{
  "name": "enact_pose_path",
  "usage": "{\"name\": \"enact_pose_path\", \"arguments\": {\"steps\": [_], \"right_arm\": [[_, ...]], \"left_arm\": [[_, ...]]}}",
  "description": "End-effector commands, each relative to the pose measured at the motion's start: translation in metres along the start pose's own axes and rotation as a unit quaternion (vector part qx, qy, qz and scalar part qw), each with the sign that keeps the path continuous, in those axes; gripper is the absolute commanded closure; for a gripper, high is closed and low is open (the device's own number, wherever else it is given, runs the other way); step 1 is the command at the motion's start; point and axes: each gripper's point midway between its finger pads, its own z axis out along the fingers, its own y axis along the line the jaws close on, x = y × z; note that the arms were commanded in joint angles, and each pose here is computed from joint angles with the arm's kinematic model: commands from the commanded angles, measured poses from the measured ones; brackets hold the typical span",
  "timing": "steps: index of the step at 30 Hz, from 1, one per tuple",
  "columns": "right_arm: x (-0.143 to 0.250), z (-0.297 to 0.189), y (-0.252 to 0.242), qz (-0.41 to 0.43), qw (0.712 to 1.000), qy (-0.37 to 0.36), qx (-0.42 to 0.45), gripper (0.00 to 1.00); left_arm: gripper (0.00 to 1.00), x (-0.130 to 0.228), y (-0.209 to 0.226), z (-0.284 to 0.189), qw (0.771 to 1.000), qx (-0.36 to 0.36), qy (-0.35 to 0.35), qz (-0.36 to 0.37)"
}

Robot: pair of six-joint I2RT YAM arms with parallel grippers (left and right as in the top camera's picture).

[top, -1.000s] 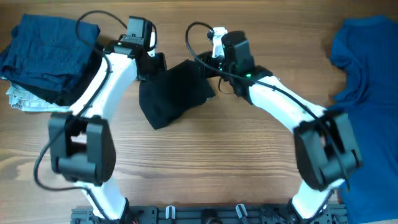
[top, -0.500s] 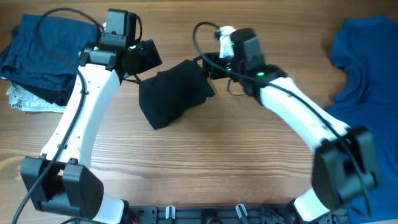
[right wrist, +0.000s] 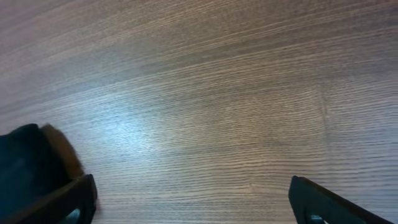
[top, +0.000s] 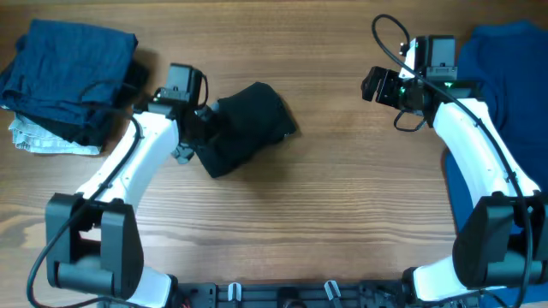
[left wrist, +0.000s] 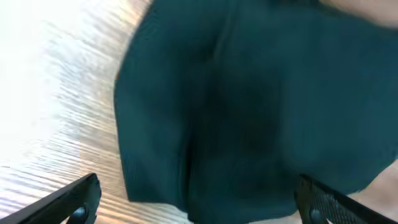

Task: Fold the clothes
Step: 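Grasp the folded black bundle with the left gripper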

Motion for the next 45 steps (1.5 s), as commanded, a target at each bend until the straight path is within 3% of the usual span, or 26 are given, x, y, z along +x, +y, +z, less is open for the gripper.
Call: {"name": "enact_pose_path", "arguments": {"steps": [1, 5, 17, 18, 23, 28, 30, 31, 33, 45], "right_arm": [[0.004, 0.004, -0.006, -0.011, 1.000, 0.005, 0.016, 0.01], [0.008, 0.008, -0.008, -0.009, 1.000, 0.012, 0.018, 0.00], [0.009, 0.008, -0.008, -0.009, 1.000, 0.014, 0.018, 0.00], [0.009, 0.008, -0.008, -0.008, 1.000, 0.015, 0.018, 0.01], [0.011, 0.007, -0.009, -0.008, 1.000, 0.019, 0.020, 0.00], [0.011, 0.007, -0.009, -0.008, 1.000, 0.019, 0.020, 0.00], [0.011, 0.007, -0.009, -0.008, 1.000, 0.019, 0.020, 0.00], [0.011, 0.007, -0.009, -0.008, 1.000, 0.019, 0.020, 0.01], [0.011, 0.007, -0.009, -0.008, 1.000, 0.019, 0.020, 0.00], [0.012, 0.008, -0.009, -0.008, 1.000, 0.022, 0.020, 0.01]], "left_arm": [[0.00, 0.019, -0.006, 0.008, 0.997, 0.014, 0.030, 0.069], [0.00, 0.028, -0.010, 0.013, 0.995, 0.010, 0.038, 0.094], [0.00, 0.037, 0.005, 0.073, 0.992, -0.029, 0.089, 0.081], [0.04, 0.037, 0.005, 0.073, 0.992, -0.029, 0.089, 0.081], [0.51, 0.037, 0.005, 0.073, 0.992, -0.029, 0.090, 0.081], [0.53, 0.038, 0.006, 0.073, 0.992, -0.029, 0.091, 0.081], [0.50, 0.038, 0.006, 0.073, 0.992, -0.029, 0.091, 0.081], [0.29, 0.038, 0.006, 0.073, 0.992, -0.030, 0.091, 0.080], [0.01, 0.038, 0.006, 0.073, 0.992, -0.030, 0.091, 0.081], [0.00, 0.012, -0.032, 0.004, 0.994, 0.054, -0.002, 0.096]]}}
